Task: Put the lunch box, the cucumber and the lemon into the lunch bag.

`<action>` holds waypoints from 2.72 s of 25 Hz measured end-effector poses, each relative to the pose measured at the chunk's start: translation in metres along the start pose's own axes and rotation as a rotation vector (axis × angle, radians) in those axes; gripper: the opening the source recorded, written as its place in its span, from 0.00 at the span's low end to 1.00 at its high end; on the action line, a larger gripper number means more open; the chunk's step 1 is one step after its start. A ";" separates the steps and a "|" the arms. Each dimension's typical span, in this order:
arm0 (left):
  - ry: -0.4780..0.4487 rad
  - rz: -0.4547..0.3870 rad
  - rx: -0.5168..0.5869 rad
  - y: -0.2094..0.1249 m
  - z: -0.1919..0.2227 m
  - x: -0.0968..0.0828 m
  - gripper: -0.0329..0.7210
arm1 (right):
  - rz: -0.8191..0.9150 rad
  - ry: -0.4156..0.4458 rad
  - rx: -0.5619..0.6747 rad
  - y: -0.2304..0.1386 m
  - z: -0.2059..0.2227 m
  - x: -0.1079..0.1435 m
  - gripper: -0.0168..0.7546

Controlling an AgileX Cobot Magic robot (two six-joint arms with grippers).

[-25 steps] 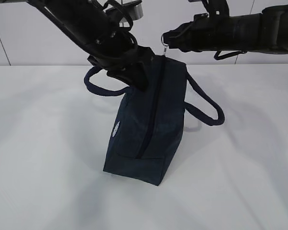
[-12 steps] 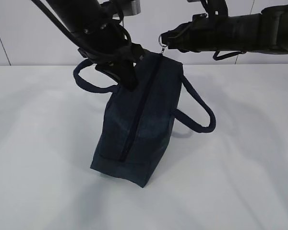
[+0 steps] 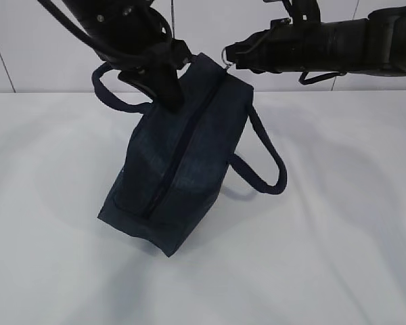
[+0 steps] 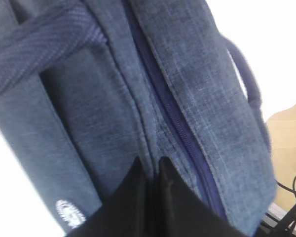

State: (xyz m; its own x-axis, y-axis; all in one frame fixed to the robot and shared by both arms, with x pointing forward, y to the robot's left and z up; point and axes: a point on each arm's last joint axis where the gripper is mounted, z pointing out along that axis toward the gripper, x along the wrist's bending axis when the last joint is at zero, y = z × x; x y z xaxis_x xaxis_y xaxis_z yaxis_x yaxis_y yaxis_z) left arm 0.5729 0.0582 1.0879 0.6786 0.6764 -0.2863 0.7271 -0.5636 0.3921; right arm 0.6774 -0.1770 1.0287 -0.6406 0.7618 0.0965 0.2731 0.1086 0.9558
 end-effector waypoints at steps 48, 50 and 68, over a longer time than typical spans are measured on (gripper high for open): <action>-0.073 0.145 -0.141 -0.007 -0.051 -0.077 0.04 | 0.044 0.088 -0.042 -0.008 -0.009 -0.021 0.02; -0.070 0.146 -0.150 -0.009 -0.056 -0.078 0.04 | 0.052 0.114 -0.043 -0.010 -0.007 -0.020 0.02; -0.055 0.158 -0.188 -0.020 -0.084 -0.085 0.04 | 0.143 0.279 -0.043 -0.036 0.009 -0.015 0.02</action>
State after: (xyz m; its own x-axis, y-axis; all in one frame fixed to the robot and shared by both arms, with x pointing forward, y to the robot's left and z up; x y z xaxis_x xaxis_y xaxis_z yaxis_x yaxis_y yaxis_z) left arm 0.4923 0.0516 1.1775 0.7907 0.5574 -0.2532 0.5828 -0.5585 0.5903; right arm 0.6835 -0.1870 0.9902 -0.7720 0.5618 0.2972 0.3474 -0.0186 0.9375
